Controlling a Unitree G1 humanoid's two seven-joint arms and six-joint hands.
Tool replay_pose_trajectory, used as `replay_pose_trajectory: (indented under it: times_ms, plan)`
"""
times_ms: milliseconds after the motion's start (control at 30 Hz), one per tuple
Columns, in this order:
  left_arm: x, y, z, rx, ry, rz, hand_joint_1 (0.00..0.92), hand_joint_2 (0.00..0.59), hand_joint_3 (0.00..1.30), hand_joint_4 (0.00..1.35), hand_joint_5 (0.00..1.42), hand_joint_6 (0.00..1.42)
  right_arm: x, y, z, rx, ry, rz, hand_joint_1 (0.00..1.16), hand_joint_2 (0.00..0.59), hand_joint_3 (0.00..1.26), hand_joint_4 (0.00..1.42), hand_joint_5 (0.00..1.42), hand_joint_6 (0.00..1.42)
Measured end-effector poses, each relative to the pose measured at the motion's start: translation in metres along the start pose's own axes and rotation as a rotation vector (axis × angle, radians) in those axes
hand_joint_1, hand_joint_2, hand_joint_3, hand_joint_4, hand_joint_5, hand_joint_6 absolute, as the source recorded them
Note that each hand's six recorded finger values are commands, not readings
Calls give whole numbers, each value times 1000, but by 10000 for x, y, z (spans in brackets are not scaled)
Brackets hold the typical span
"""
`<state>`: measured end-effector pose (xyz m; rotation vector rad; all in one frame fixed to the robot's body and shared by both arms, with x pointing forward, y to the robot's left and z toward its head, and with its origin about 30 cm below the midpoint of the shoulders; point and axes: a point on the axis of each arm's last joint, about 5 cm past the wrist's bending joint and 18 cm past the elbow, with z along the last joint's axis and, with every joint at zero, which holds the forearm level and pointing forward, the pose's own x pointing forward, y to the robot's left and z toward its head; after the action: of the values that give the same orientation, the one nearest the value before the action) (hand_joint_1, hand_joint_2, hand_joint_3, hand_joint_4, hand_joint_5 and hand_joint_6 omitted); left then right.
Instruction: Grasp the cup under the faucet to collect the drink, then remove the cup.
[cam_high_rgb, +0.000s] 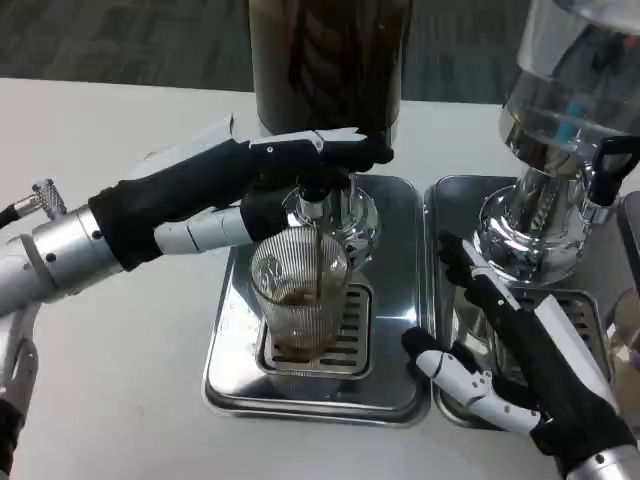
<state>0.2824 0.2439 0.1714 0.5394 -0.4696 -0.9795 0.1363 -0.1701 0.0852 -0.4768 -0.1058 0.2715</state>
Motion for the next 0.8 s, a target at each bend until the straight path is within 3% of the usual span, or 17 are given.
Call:
replay_pose_trajectory:
  times_ms: [167,400,533,667,800]
  plan:
    - [-6,-16,3,2,-1,5,0,88,210,81,130,232,96,-50,-20,-10,4,63,366,217,0,0,0,0]
    - [-23,-29,17,10,-2,8,0,87,210,84,130,234,192,-88,-38,31,0,102,362,210,0,0,0,0]
    - [-33,-30,24,13,0,13,0,86,210,88,128,235,287,-119,-57,67,-12,162,360,208,0,0,0,0]
    - [-42,-30,33,17,0,17,0,88,210,87,123,235,342,-131,-101,94,-4,228,356,206,0,0,0,0]
    - [-50,-39,37,18,1,22,0,89,210,84,121,235,386,-140,-92,107,-18,251,354,206,0,0,0,0]
